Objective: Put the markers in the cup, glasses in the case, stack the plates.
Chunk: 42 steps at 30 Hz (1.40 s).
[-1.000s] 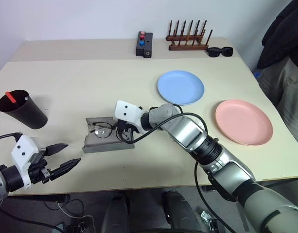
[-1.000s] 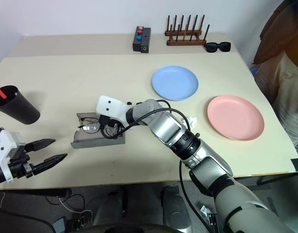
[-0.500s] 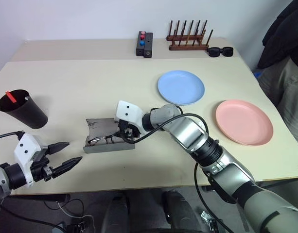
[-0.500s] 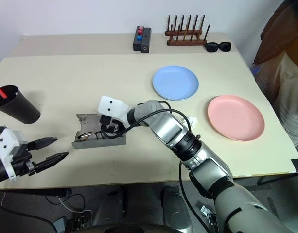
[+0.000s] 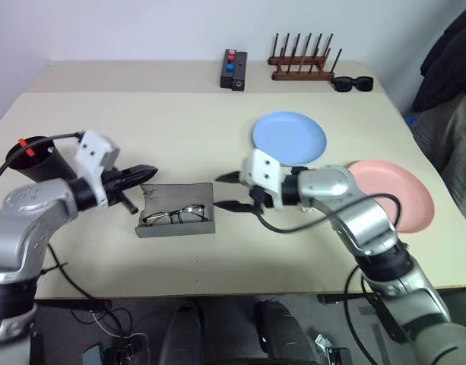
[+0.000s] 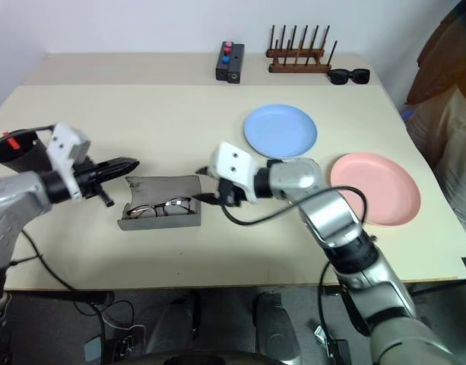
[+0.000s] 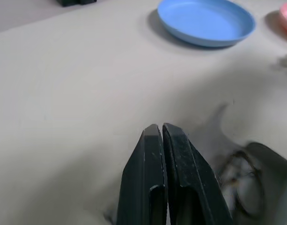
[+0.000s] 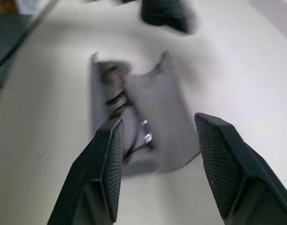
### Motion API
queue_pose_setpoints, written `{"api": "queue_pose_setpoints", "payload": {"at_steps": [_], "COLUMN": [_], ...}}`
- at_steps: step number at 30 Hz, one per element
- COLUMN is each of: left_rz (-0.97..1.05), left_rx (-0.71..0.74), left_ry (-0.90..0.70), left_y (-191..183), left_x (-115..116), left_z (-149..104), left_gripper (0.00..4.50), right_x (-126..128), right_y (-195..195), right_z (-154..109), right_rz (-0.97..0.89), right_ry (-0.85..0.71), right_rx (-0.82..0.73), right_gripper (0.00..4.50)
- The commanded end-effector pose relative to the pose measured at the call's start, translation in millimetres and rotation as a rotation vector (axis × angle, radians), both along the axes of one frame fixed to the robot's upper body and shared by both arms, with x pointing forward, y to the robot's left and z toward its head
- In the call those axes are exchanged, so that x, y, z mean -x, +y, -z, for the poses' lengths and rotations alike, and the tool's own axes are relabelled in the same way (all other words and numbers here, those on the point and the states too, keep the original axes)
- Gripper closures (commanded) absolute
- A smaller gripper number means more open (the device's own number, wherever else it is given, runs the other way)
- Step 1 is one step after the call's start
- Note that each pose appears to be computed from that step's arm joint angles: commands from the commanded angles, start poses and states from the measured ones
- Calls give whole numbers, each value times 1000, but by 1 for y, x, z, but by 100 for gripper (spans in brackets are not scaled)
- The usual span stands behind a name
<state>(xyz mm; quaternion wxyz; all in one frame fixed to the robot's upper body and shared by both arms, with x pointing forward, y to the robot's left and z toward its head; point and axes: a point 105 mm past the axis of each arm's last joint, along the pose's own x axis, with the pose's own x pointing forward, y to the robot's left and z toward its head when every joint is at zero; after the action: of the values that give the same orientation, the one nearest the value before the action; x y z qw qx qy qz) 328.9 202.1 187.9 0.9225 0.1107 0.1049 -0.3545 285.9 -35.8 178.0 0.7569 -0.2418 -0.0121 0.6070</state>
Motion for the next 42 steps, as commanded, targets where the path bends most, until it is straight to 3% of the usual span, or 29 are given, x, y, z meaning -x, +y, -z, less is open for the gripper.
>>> {"api": "queue_pose_setpoints", "payload": {"at_steps": [1,4,9,18,27,32,38,41,42], "left_rz": [19,47,146,330,370,354,254,278,290], "left_rx": [-75,-82,-129,-146,-202,-216,-46,-2,24], "left_ry": [38,67,133,161,180,141,-92,-167,-178], "left_y": [-4,-11,-19,-18,-19,-20,-30,-42,-49], "left_x": [-25,-36,-34,4,36,41,28,38,43], "left_z": [13,18,30,32,48,51,11,0,-2], "left_gripper": [443,443,443,443,443,443,443,443,448], "right_x": [2,4,6,2,-3,-9,-55,-82,-92], "right_y": [-26,-36,-40,-44,-44,-47,-74,-94,-101], "right_z": [-7,1,2,2,5,8,10,15,18], "right_rz": [77,119,158,178,179,198,444,560,597], "right_ry": [-37,-24,-11,-9,-4,3,-59,-139,-185], "right_rx": [-42,-33,-59,-56,-49,-40,38,144,198], "right_gripper": [208,208,208,208,208,208,208,208,183]}}
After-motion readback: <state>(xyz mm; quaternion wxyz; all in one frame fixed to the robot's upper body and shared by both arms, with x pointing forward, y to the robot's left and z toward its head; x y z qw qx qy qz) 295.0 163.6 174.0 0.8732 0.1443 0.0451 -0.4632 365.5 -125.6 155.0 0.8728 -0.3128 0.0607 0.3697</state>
